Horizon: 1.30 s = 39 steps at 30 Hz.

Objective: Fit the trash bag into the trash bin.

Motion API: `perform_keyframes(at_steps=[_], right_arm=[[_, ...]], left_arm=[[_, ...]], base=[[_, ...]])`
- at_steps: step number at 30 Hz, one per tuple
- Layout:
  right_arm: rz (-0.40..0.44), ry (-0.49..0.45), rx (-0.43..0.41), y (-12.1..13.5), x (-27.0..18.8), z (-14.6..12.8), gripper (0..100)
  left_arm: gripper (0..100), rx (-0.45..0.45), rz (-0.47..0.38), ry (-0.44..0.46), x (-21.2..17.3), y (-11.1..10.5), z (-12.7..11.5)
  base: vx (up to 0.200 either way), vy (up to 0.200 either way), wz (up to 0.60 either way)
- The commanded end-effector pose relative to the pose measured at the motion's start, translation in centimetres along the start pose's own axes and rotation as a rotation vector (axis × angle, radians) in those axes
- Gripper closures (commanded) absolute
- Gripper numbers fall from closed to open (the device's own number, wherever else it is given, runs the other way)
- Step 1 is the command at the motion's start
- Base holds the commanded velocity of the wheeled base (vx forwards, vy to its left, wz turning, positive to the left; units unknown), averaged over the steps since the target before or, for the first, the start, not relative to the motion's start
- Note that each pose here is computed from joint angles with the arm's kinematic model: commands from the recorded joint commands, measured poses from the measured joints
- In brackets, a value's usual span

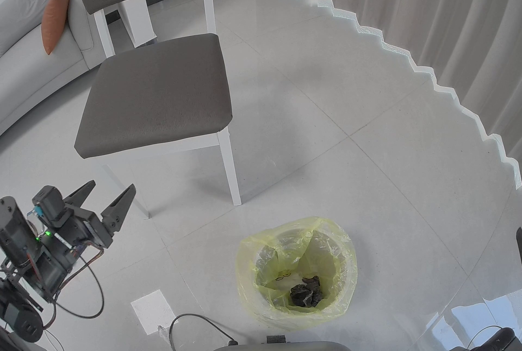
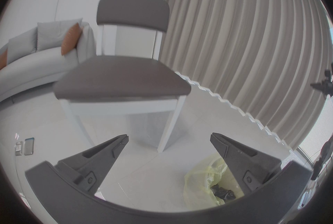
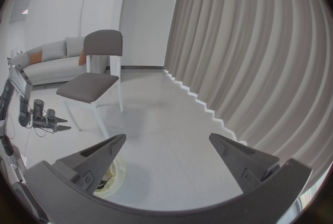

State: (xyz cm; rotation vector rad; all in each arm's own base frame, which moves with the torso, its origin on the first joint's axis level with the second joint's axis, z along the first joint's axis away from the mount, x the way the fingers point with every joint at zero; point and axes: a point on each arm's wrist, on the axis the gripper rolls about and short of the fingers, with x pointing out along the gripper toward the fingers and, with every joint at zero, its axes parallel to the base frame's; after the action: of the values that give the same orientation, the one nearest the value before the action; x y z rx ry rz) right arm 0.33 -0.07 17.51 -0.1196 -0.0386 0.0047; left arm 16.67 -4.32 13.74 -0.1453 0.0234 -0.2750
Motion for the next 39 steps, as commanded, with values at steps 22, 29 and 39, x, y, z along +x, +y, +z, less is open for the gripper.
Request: perform_keyframes(at_steps=[22, 29, 39], right_arm=[[-0.172, -0.029, 0.119, 0.8, -3.0, -9.0, 0], [-0.115, -0.034, 0.118, 0.9, -3.0, -8.9, 0], [-0.027, 0.054, 0.084, 1.2, -3.0, -9.8, 0]], left_arm=[[0, 0.044, 0.256, -0.096, -20.7, -0.9, -3.3], [0, 0.053, 0.452, -0.083, -19.7, 0.2, -5.7], [0, 0.053, 0.452, -0.089, -19.7, 0.2, -5.7]], base=[[0.0, 0.0, 0.0], [0.0, 0.0, 0.0], [0.0, 0.0, 0.0]])
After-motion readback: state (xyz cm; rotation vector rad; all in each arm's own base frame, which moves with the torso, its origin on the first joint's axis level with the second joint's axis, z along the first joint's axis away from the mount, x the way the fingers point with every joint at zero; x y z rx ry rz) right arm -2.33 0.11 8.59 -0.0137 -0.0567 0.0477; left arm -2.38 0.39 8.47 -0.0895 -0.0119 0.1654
